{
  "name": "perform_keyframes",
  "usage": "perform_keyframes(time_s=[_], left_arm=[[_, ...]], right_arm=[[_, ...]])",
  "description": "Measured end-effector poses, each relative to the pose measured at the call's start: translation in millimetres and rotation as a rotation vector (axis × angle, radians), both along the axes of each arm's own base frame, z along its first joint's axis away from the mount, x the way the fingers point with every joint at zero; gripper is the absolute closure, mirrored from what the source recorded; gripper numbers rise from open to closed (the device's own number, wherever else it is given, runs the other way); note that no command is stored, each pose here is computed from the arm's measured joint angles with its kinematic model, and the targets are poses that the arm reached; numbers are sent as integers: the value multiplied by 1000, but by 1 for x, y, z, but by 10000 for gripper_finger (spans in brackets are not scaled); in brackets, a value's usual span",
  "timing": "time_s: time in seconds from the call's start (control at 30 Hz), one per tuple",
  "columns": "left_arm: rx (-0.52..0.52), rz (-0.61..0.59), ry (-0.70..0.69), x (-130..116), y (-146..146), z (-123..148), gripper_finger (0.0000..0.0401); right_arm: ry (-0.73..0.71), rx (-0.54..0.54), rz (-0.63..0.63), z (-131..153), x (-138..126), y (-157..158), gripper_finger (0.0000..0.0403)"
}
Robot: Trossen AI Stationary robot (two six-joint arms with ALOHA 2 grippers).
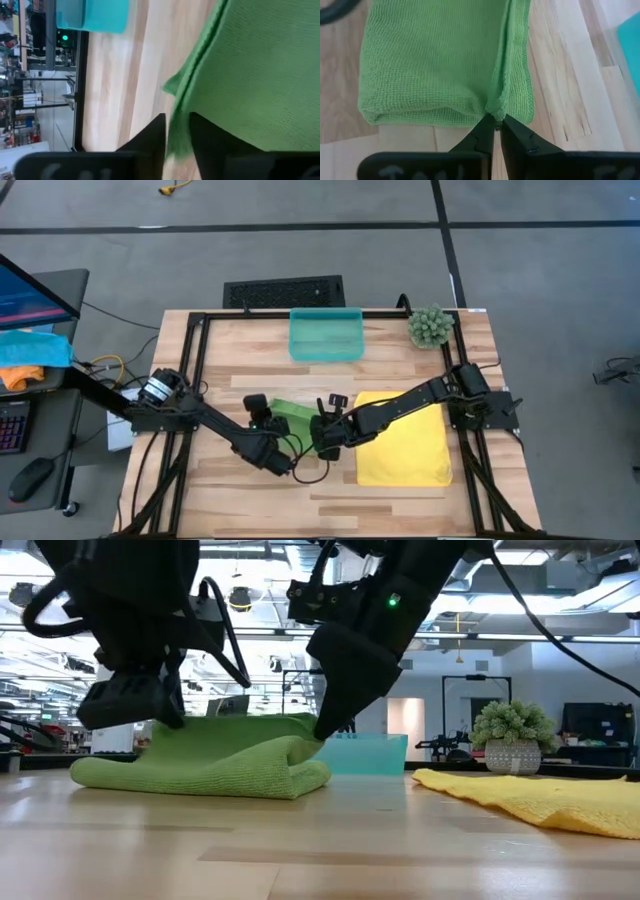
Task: Roll microfiber towels into tight, uniform cylinder then place into a basket
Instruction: Fold the green towel, then roll the green towel
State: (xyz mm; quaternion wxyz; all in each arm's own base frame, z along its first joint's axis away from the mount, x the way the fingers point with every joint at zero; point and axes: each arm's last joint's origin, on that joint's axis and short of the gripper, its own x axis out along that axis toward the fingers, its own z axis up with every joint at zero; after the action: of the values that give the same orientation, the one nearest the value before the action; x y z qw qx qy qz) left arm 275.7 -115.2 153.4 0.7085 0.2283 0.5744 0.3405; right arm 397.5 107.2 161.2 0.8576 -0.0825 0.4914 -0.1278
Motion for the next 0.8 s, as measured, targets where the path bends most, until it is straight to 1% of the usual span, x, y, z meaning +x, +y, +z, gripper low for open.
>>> perform_keyframes(time_s=[0.23,0.4,0.53,0.8], left_arm=[[9,29,-8,4,9,0,258],[-31,38,24,4,10,-1,238],[-32,24,25,3,6,-1,236],[-27,-26,16,-7,-13,0,236]], right_arm=[[-11,12,-23,0,0,0,351],[-8,15,-34,0,-1,0,343],[-12,22,-41,0,-1,1,315],[-9,26,-49,2,-2,1,232]])
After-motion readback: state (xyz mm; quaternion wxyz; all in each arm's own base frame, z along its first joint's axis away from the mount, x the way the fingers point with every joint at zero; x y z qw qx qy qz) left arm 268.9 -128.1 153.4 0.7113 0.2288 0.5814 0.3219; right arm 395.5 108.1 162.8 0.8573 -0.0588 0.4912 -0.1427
